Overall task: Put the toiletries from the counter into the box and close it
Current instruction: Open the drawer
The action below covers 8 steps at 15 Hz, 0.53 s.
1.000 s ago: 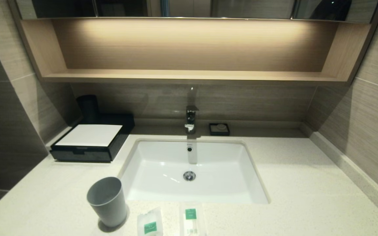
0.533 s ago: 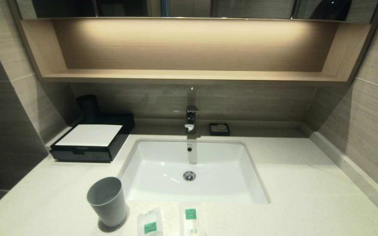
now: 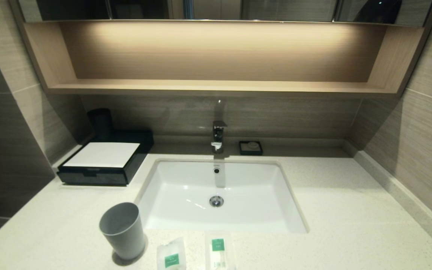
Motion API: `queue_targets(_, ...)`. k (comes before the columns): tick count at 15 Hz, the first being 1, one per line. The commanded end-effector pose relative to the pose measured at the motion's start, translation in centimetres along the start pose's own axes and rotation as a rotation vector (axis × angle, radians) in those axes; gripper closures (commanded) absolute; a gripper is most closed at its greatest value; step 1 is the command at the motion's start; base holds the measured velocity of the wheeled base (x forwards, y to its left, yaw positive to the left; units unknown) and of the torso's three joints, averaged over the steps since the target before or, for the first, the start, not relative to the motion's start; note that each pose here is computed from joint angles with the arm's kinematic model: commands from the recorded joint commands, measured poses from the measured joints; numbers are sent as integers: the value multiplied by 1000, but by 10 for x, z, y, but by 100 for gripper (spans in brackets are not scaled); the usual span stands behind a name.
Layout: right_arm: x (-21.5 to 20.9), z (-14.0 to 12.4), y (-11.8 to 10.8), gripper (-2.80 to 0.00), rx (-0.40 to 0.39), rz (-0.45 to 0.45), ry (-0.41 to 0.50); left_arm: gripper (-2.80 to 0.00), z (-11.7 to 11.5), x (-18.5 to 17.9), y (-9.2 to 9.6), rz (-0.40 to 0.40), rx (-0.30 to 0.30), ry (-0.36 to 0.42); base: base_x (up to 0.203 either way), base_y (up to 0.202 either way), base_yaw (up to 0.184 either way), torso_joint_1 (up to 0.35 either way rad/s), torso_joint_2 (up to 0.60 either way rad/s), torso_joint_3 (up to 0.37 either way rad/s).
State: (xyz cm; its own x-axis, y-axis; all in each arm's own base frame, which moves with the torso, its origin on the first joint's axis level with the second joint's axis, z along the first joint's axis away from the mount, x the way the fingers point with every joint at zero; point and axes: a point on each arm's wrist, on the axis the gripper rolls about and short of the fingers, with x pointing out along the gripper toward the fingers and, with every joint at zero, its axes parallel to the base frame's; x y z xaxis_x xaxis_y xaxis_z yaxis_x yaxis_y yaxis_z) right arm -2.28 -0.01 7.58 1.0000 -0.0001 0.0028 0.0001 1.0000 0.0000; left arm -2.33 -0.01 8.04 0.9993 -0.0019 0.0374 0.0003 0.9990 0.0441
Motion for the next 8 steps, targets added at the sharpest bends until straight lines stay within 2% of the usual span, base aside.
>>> queue_targets(1, 0, 0, 0, 0, 0, 0, -1, 0, 11, -3, 0, -1, -1, -23, 0, 0, 0, 0, 0, 0)
queue_targets(8, 0, 0, 0, 0, 0, 0, -2, 0, 39, -16, 1, -26, -8, -6, 0, 0, 0, 0, 0, 0)
